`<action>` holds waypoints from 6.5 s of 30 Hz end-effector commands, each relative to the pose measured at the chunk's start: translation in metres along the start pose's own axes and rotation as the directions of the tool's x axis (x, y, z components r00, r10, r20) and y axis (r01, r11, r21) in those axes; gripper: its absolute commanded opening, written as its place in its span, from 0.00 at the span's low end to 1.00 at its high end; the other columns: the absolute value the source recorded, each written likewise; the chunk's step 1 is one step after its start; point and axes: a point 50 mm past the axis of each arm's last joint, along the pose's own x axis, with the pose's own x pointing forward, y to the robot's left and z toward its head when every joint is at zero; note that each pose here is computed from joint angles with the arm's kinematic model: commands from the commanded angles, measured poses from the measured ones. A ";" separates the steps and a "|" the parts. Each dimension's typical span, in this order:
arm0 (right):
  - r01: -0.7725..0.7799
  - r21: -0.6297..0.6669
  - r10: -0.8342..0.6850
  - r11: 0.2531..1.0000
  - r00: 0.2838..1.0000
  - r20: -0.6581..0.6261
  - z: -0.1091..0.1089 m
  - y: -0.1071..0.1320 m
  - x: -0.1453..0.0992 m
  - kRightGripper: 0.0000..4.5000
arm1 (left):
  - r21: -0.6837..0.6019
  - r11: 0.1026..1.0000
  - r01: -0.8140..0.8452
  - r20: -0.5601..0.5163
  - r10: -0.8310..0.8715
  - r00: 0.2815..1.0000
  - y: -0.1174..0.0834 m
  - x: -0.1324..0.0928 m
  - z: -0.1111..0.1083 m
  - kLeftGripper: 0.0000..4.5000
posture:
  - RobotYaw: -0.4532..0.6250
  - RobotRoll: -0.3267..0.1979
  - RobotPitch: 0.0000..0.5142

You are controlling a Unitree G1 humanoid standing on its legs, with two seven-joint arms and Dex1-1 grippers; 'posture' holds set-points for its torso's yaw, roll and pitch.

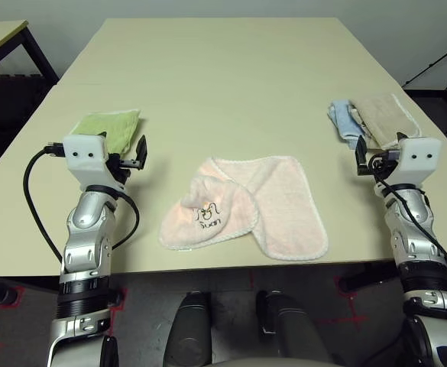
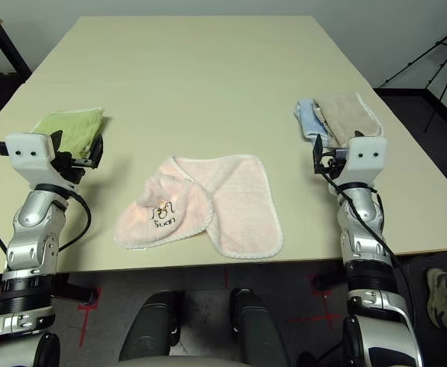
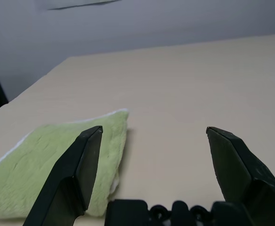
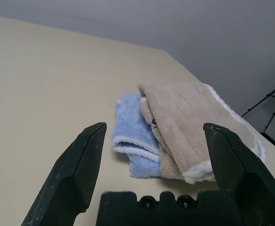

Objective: Fold the towel and set it aside.

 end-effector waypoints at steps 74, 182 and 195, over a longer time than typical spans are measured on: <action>-0.476 0.492 0.659 0.729 0.683 -0.315 0.051 0.010 -0.032 0.99 | -0.010 0.417 0.909 -0.119 -0.903 0.413 -0.030 -0.031 0.018 1.00 | 0.62 0.62 0.22; -0.519 -0.296 0.579 0.802 0.797 0.171 0.152 0.055 0.069 0.00 | -0.213 0.846 0.488 -0.150 -0.522 0.839 -0.067 0.035 0.024 1.00 | 0.64 0.62 0.30; -0.503 -0.376 0.607 0.778 0.755 0.247 0.163 0.062 0.066 0.00 | -0.252 0.885 0.391 -0.107 -0.427 0.898 -0.102 0.081 0.064 1.00 | 0.62 0.62 0.27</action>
